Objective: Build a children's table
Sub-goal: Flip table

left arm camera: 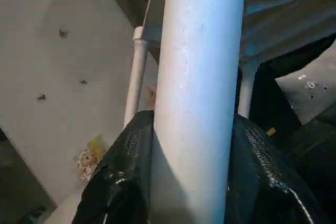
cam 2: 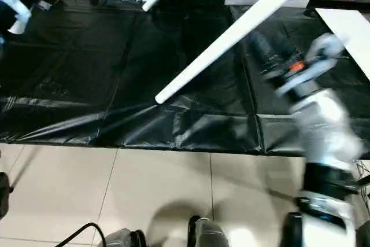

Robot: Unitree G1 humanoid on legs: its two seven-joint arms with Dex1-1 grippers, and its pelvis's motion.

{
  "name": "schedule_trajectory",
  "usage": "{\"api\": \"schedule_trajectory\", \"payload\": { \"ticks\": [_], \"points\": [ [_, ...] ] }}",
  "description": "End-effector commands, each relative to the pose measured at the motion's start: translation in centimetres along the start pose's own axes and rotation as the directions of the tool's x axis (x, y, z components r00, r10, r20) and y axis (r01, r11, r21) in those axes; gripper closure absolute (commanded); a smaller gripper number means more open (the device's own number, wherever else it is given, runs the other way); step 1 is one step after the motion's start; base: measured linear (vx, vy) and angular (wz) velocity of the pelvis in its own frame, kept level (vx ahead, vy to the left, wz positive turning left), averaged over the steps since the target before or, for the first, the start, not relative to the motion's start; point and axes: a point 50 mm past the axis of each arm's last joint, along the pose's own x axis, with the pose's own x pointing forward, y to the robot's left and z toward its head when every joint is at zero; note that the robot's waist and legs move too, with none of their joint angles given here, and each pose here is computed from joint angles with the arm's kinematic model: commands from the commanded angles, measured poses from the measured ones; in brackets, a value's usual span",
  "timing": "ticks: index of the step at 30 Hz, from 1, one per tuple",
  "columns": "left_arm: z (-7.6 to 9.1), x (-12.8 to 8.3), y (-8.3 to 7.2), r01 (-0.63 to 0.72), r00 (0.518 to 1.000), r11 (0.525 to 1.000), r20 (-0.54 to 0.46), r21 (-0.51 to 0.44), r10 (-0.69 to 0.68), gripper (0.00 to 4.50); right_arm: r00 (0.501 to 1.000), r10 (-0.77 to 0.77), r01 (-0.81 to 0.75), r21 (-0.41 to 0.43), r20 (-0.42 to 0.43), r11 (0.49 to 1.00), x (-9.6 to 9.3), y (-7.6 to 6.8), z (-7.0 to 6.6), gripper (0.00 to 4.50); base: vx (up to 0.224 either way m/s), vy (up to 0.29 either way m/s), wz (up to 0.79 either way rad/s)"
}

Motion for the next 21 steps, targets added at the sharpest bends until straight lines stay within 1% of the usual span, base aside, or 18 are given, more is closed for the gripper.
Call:
{"api": "schedule_trajectory", "payload": {
  "ticks": [1,2,3,5,7,8,10,11,12,14,16,18,19,20,21],
  "points": [
    [-3.1,-0.9,-1.3,0.073,0.989,0.996,-0.127,-0.059,-0.08,2.83,1.0,0.029,-0.029,-0.016,0.01,0.999,1.7,0.6,0.5,0.0,0.0,0.0,0.0],
    [-3.1,-1.0,-1.3,0.074,0.989,0.996,-0.128,-0.059,-0.081,2.83,0.999,0.031,-0.031,-0.015,0.01,0.999,1.8,0.7,0.5,0.0,0.0,0.0,0.0],
    [-3.3,-1.2,-1.1,0.083,0.987,0.995,-0.131,-0.057,-0.09,2.84,0.996,0.083,-0.083,0.014,0.01,0.996,3.2,1.3,0.2,0.0,0.0,0.0,0.0],
    [-3.4,-1.3,-1.3,0.105,0.985,0.991,-0.127,-0.078,-0.114,2.84,0.99,0.136,-0.137,0.033,0.031,0.99,4.3,1.9,0.2,0.0,0.0,0.0,0.0],
    [-3.5,-1.5,-1.4,0.126,0.983,0.988,-0.122,-0.094,-0.137,2.85,0.977,0.201,-0.205,0.061,0.068,0.977,5.7,2.8,0.4,0.0,0.0,0.0,0.0],
    [-3.8,-1.6,-1.6,0.146,0.979,0.982,-0.126,-0.118,-0.16,2.86,0.968,0.235,-0.241,0.066,0.09,0.968,6.9,3.5,0.7,0.0,0.0,0.0,0.0],
    [-4.1,-1.9,-1.7,0.144,0.979,0.977,-0.125,-0.155,-0.164,2.86,0.963,0.253,-0.258,0.05,0.095,0.965,7.8,4.1,0.8,0.0,0.0,0.0,0.0],
    [-4.2,-2.0,-1.8,0.143,0.978,0.977,-0.131,-0.159,-0.164,2.87,0.958,0.269,-0.275,0.048,0.098,0.96,8.0,4.4,0.9,0.0,0.0,0.0,0.0],
    [-4.7,-2.4,-1.9,0.142,0.974,0.977,-0.152,-0.157,-0.166,2.87,0.942,0.318,-0.325,0.051,0.106,0.944,8.4,5.1,1.2,0.0,0.0,0.0,0.0],
    [-5.9,-3.3,-2.2,0.137,0.965,0.975,-0.2,-0.175,-0.171,2.87,0.905,0.408,-0.415,0.042,0.122,0.909,8.4,6.4,2.0,0.0,0.0,0.0,0.0],
    [-7.4,-4.6,-2.7,0.125,0.949,0.97,-0.261,-0.21,-0.178,2.88,0.858,0.497,-0.505,0.032,0.129,0.863,7.8,7.8,2.9,0.0,0.0,0.0,0.0],
    [-8.9,-6.0,-3.3,0.114,0.932,0.964,-0.311,-0.239,-0.188,2.89,0.819,0.558,-0.565,0.021,0.133,0.825,7.1,9.1,3.5,0.0,0.069,-0.004,0.03],
    [-9.4,-6.5,-3.5,0.105,0.925,0.963,-0.332,-0.247,-0.185,2.89,0.808,0.574,-0.581,0.015,0.135,0.814,6.8,9.5,3.8,0.0,0.077,-0.006,0.05],
    [-9.4,-6.5,-3.5,0.105,0.925,0.963,-0.332,-0.247,-0.185,2.89,0.808,0.574,-0.581,0.015,0.135,0.814,6.8,9.5,3.8,0.0,0.084,-0.015,0.06],
    [-10.8,-7.5,-3.8,0.056,0.911,0.964,-0.381,-0.259,-0.155,2.89,0.789,0.601,-0.606,0.0,0.127,0.796,6.2,10.5,4.0,0.0,0.085,-0.027,0.08]
  ]
}}
